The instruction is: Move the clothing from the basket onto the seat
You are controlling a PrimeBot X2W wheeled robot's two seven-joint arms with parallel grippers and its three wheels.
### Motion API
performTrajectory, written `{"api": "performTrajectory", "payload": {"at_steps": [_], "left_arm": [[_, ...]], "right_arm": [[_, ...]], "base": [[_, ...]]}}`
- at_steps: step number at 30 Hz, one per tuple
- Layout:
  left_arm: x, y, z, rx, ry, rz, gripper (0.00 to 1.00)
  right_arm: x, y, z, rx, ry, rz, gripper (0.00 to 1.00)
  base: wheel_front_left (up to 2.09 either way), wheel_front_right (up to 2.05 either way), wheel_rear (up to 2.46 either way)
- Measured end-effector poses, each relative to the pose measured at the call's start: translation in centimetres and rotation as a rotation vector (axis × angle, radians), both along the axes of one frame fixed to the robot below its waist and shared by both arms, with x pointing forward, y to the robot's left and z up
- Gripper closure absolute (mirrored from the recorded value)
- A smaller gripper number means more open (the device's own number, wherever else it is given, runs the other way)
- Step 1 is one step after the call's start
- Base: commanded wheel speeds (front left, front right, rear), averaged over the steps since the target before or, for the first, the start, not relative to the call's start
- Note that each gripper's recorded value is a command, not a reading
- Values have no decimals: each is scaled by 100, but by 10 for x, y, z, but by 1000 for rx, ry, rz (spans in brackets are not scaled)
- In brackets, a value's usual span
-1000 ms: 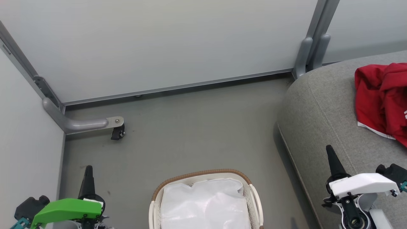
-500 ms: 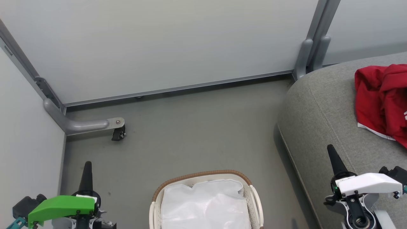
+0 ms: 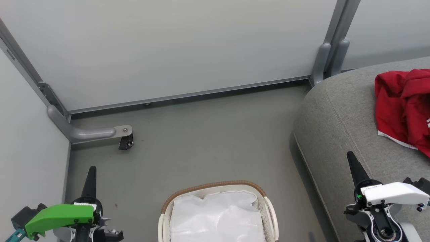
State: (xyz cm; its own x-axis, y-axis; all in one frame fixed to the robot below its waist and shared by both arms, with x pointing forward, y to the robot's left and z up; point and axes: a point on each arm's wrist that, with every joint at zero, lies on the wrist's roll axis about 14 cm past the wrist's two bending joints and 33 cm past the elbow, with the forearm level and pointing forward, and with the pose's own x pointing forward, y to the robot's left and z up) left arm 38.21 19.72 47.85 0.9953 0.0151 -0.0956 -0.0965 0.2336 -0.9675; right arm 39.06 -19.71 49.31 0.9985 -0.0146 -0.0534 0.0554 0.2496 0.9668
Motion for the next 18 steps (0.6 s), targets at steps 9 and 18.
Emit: {"api": "performTrajectory", "payload": {"at_steps": [9,18], "left_arm": [[1,0,6,-68,-20,0,100],[3,0,13,-130,-42,-2,100]], "right_arm": [[0,-1,3,75,-13,0,100],[0,-1,7,141,-26,3,100]], "base": [[0,0,0],[0,0,0]]}}
